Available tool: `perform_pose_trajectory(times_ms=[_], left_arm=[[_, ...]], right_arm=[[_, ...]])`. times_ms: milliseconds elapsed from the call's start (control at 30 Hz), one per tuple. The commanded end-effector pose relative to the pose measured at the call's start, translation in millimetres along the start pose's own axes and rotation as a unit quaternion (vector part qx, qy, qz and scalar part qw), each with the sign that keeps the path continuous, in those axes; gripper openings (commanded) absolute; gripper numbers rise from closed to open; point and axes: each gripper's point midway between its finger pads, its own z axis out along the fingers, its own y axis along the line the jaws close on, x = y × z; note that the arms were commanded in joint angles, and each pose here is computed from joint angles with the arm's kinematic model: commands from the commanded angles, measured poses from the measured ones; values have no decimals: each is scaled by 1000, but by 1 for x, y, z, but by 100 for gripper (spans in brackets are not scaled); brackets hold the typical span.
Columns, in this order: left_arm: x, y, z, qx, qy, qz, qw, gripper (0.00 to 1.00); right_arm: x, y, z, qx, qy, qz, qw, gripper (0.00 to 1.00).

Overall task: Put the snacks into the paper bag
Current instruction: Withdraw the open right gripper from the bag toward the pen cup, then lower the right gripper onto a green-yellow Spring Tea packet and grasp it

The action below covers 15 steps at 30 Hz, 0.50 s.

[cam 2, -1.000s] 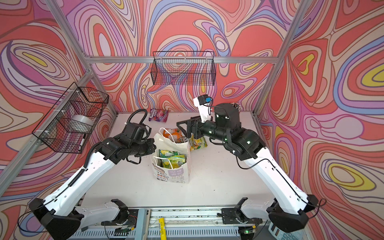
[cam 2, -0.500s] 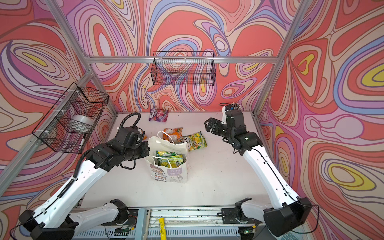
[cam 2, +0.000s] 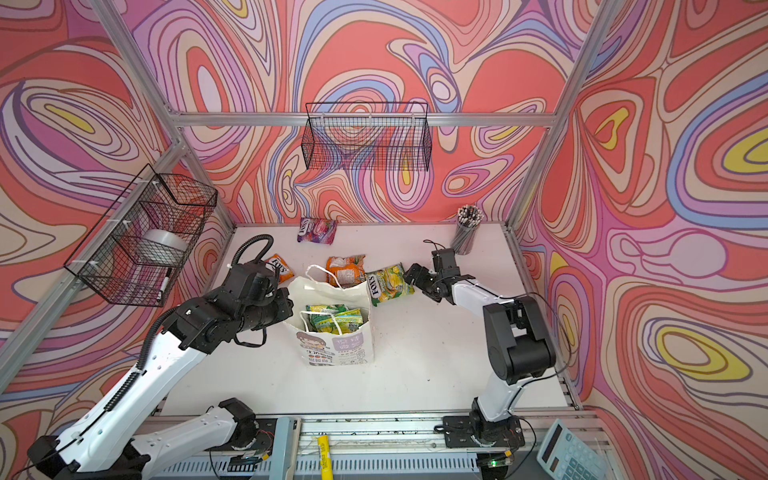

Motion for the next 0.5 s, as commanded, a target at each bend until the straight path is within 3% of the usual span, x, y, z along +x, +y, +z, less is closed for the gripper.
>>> perform_pose_trajectory(times_ms=[0,100,233,467], left_arm=[[0,4,-5,0,-6,-24,1000,0],[1,6,-7,0,-6,-33,999,0],[0,10,-12,-9,-9,-39,999,0],[0,14,-13,-24,-7,-43,999,0]], right_arm=[[-13,9,14,-45,-15,0,999,97],[-7,5,30,-57,1,12,998,95],[3,5,50,-90,28,29,995,84],[13,10,51,-111,46,36,992,74]])
